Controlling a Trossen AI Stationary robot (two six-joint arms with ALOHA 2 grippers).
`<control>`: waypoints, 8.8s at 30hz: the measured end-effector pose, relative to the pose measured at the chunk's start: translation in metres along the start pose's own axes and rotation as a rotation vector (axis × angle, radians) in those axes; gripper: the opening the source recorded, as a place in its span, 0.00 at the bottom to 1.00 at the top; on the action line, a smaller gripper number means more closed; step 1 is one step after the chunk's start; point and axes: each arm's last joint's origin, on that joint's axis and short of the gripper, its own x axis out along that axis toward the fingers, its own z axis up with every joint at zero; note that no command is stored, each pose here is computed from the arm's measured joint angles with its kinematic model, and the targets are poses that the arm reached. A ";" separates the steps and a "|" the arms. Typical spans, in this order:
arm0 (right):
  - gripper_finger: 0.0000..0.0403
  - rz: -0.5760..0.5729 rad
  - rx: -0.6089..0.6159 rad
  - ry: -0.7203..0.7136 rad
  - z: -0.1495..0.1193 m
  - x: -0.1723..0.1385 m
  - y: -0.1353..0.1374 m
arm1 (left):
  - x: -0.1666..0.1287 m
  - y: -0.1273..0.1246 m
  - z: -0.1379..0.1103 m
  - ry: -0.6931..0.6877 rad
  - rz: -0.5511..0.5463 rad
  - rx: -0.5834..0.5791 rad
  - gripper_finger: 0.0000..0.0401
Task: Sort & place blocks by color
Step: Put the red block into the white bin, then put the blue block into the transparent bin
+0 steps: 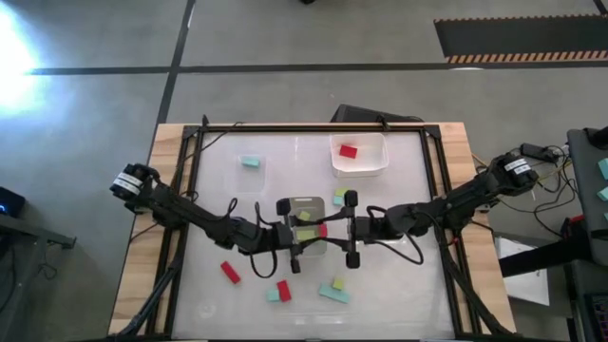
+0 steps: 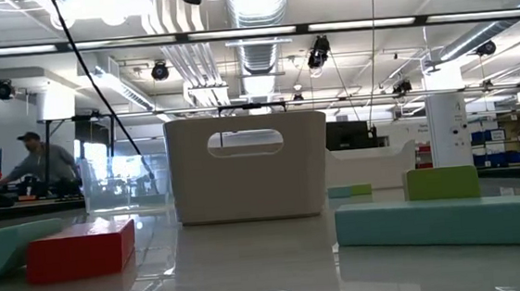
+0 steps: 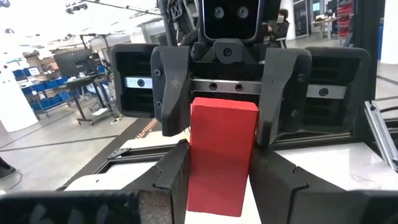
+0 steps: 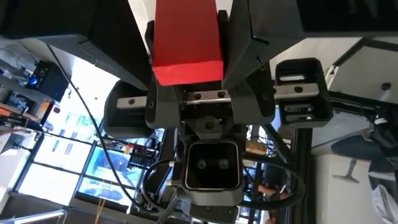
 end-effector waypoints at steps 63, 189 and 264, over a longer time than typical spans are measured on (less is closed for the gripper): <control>0.31 -0.313 0.169 1.420 -0.078 -0.043 -0.252 | -0.061 0.075 0.045 0.244 0.484 0.345 0.76; 0.27 -0.136 0.303 0.940 -0.126 -0.061 -0.070 | -0.063 0.073 0.037 0.242 0.482 0.308 0.76; 0.29 0.394 0.841 0.485 -0.060 -0.062 -0.060 | 0.018 -0.001 -0.003 0.152 -0.190 0.470 0.68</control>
